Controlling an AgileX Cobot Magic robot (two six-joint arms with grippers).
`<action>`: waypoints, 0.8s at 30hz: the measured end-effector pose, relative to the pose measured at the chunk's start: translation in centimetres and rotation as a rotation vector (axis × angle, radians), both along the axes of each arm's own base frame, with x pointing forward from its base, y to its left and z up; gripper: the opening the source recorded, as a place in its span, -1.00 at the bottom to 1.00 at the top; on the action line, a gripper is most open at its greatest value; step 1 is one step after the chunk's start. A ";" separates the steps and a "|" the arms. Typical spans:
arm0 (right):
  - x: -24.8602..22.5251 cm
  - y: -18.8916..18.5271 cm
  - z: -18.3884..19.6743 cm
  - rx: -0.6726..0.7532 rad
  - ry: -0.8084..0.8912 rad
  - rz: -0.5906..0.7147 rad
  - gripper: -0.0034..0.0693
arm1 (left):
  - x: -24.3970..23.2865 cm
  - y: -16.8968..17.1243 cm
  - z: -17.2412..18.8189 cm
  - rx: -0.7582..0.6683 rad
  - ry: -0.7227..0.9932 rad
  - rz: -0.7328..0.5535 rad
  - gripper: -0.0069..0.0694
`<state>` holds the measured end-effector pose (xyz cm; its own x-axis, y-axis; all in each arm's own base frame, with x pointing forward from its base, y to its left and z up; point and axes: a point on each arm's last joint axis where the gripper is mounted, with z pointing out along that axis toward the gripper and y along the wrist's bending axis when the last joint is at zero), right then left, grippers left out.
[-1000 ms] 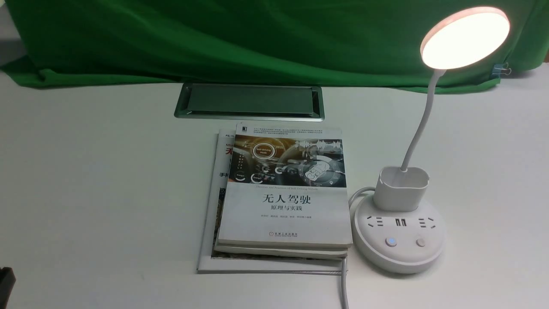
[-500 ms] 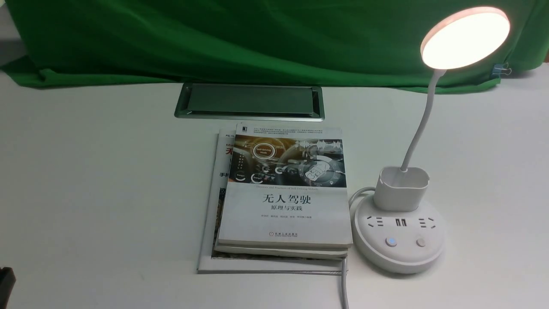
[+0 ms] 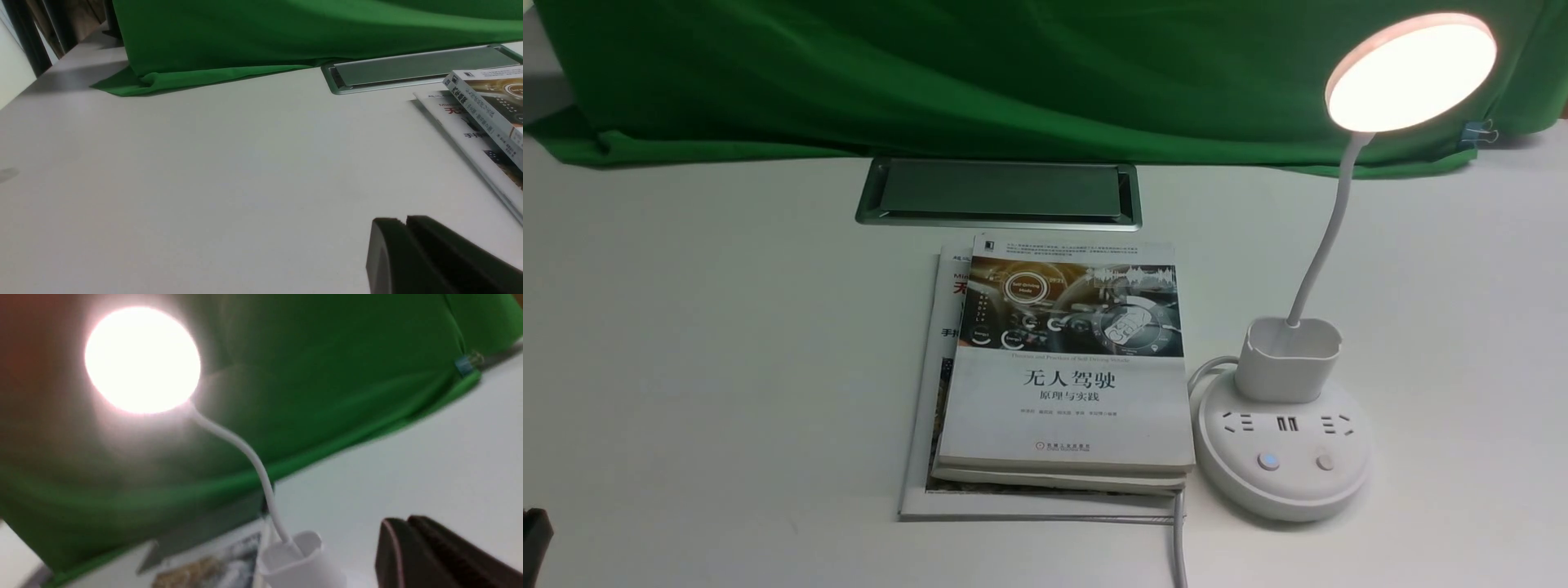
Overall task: Turn off the desk lamp on the white desktop by hand.
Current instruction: 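Press the power button on the lamp base to turn the lamp off with the right gripper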
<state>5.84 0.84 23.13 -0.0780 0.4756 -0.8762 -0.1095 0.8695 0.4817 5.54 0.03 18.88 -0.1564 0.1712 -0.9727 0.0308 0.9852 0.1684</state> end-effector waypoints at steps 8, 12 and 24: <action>3.2 1.0 7.2 -0.387 0.415 0.155 -0.76 | 0.0 0.0 0.0 0.001 0.000 0.000 -0.77; 6.5 1.5 7.8 -0.471 0.618 0.238 -0.78 | 0.0 0.0 0.0 0.001 0.000 0.000 -0.77; 16.0 4.7 2.0 -0.558 1.069 0.451 -0.78 | 0.0 0.0 0.0 0.001 0.000 0.000 -0.77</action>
